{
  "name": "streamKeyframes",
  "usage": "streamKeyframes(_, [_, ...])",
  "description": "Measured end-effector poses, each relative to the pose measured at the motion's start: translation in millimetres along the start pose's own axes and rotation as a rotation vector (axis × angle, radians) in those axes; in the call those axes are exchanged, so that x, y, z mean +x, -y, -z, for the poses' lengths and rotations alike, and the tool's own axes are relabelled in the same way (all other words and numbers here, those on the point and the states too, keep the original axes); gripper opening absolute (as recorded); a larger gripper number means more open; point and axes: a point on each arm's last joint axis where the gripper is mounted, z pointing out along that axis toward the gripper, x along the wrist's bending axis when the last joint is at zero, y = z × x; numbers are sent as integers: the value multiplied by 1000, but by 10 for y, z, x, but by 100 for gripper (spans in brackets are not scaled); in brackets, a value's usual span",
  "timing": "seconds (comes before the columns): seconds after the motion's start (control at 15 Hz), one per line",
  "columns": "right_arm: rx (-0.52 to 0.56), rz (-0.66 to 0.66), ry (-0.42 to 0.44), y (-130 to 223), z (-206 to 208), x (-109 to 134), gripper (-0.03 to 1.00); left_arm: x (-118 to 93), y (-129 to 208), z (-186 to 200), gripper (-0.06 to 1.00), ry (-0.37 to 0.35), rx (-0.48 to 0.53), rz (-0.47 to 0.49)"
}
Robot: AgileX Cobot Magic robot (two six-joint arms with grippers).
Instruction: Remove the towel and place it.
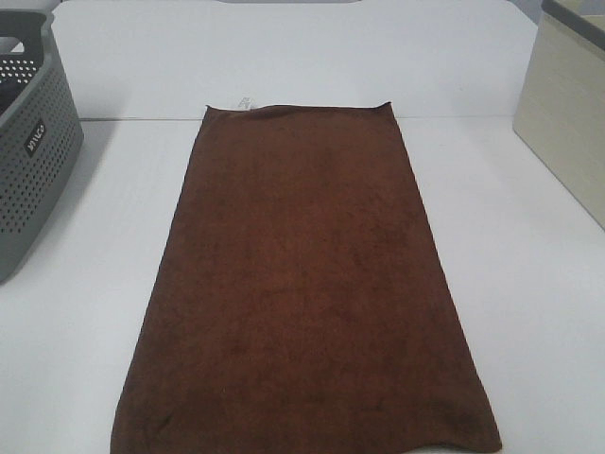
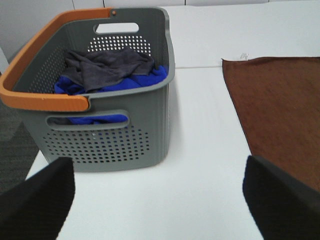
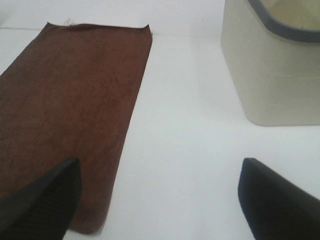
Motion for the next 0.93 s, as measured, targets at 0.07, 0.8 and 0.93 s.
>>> streamKeyframes(0.07, [49, 2, -4, 46, 3, 4, 82, -17, 36, 6, 84, 19, 40, -8])
streamKeyframes(0.8, [60, 74, -8, 157, 19, 5, 82, -61, 156, -14, 83, 68, 149, -22])
streamKeyframes(0.93, [60, 74, -8, 157, 19, 5, 82, -61, 156, -14, 83, 68, 149, -18])
